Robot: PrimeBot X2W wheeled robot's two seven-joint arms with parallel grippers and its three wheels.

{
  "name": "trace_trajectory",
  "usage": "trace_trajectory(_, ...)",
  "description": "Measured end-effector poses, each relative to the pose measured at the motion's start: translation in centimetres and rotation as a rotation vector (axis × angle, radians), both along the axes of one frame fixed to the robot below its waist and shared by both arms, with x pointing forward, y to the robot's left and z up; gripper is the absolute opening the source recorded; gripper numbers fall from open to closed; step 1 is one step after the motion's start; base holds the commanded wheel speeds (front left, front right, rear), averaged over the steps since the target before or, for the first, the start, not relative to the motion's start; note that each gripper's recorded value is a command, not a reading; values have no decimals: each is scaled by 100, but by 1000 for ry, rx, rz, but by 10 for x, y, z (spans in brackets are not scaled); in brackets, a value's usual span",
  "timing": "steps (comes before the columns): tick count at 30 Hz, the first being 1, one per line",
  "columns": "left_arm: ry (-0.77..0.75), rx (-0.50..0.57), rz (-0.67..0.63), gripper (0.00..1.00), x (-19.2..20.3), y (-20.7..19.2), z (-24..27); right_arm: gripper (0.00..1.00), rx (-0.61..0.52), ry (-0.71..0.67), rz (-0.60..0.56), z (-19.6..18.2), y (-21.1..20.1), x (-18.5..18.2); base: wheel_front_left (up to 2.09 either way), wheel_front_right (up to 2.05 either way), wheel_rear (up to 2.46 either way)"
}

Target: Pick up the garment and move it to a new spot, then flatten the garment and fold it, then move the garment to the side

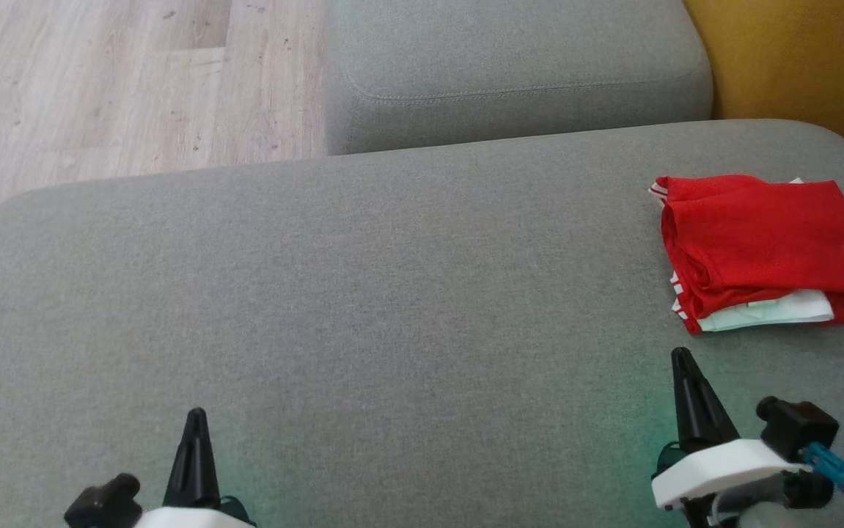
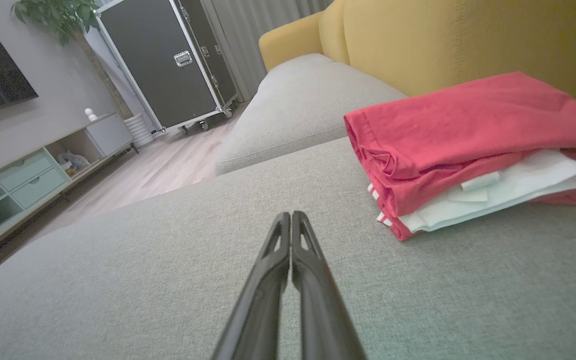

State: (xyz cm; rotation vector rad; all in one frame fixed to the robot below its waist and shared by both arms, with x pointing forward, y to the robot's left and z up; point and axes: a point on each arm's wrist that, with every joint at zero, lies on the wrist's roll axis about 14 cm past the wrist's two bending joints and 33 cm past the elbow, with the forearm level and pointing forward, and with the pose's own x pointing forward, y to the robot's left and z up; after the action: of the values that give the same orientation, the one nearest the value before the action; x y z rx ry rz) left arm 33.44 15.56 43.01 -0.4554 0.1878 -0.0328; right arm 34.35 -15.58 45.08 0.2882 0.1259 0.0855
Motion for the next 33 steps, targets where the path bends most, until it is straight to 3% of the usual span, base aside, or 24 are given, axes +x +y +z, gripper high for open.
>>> trace_trajectory(33,31,-306,109,0,11,14,7,0,358,50,-128,2,-20,9,0,0,0)
